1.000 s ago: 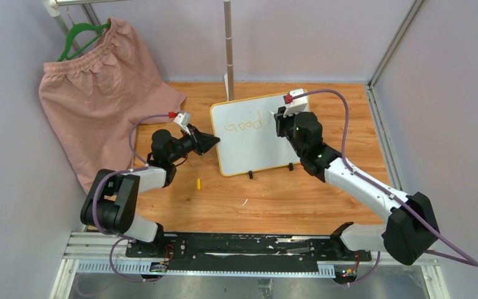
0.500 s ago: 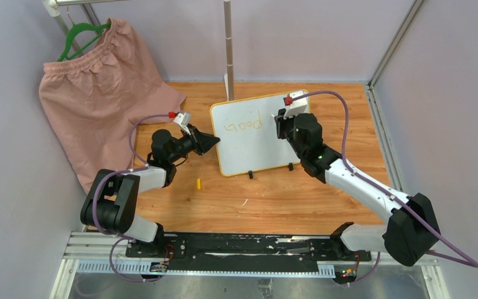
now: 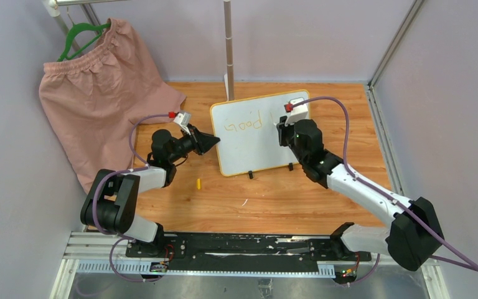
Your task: Write a sentence on the whiteboard
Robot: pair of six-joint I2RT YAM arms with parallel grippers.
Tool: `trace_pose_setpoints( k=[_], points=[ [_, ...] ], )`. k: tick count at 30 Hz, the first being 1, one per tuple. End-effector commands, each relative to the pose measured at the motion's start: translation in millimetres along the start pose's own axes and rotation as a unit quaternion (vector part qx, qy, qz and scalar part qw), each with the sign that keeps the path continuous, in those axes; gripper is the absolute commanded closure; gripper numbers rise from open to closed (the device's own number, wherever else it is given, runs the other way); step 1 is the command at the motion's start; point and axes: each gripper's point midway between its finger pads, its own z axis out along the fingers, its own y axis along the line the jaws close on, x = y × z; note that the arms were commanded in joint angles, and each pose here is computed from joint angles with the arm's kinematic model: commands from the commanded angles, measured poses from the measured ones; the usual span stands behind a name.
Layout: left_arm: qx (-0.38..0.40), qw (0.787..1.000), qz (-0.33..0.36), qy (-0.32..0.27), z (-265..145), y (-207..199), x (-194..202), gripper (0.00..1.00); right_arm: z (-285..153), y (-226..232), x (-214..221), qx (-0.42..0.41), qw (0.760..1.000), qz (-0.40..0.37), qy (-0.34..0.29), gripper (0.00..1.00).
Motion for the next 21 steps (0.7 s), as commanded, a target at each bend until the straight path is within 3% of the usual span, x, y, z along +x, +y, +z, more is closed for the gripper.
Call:
trace_pose_setpoints(
  k=[1, 10, 21],
  points=[
    [0.013, 1.0, 0.02, -0.009, 2.3, -7.5, -9.8, 0.94, -8.6, -4.3, 1.0, 0.016, 1.0, 0.003, 0.0, 1.0],
    [0.013, 1.0, 0.019, -0.009, 2.2, -7.8, -9.8, 0.95, -12.5, -15.1, -2.8, 0.042, 0.999, -0.003, 0.002, 1.0],
    [0.012, 1.0, 0.019, -0.009, 2.2, -7.4, -9.8, 0.93, -18.0, 28.1, -38.5, -0.055, 0.997, 0.01, -0.044, 1.0]
  ],
)
